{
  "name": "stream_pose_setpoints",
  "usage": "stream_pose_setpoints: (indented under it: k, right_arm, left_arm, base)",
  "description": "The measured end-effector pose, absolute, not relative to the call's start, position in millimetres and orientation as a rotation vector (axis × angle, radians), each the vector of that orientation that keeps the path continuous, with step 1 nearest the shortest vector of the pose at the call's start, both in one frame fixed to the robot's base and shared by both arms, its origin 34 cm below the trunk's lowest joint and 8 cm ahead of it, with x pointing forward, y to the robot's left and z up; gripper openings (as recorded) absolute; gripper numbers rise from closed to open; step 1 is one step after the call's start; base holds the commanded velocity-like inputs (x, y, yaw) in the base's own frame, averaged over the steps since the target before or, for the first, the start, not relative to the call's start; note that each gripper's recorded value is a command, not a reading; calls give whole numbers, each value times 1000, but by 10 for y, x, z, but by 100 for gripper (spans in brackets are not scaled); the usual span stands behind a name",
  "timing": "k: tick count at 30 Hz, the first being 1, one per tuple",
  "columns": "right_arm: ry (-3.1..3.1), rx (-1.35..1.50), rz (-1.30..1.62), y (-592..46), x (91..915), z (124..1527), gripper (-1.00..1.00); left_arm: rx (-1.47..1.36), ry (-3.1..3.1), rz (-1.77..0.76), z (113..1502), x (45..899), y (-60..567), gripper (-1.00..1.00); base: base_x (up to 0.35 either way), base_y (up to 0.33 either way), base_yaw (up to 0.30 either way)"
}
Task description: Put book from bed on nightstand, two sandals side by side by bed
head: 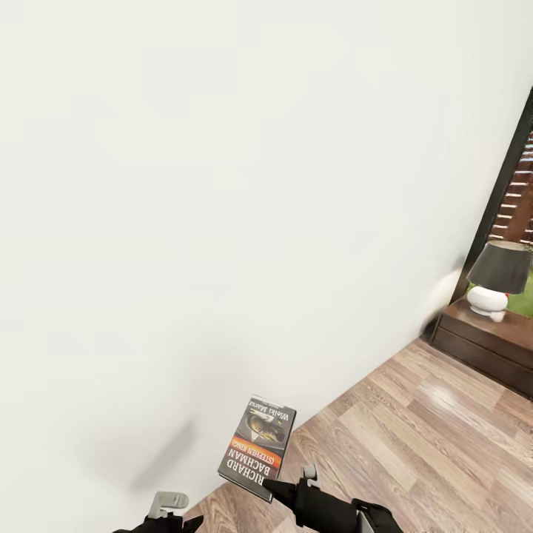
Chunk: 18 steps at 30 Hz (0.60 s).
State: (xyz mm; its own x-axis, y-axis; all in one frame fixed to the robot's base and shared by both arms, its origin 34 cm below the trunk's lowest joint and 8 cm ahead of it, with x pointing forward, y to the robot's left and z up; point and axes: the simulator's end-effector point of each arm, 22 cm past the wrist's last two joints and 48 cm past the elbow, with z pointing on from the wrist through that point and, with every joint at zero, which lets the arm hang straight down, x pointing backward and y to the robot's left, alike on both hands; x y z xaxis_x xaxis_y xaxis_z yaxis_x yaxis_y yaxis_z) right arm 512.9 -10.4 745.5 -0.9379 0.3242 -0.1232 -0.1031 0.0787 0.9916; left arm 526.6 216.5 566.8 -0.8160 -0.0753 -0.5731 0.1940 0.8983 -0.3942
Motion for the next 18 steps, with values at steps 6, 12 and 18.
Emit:
stream_pose_setpoints:
  k: [6,12,18]
  right_arm:
    - [2054,225,1929,-105,5126,7439,-100]
    - [2056,228,1930,-105,5123,7425,-100]
    - [2059,232,1931,-104,5118,7410,-100]
  left_arm:
    - [84,2460,-596,5654,5255,2147,100]
    - [84,2464,-600,5637,5240,2128,100]
    - [83,2467,-608,5622,5223,2084,100]
  base:
    - [1,0,-247]
    - [0,0,-250]
    - [0,0,-251]
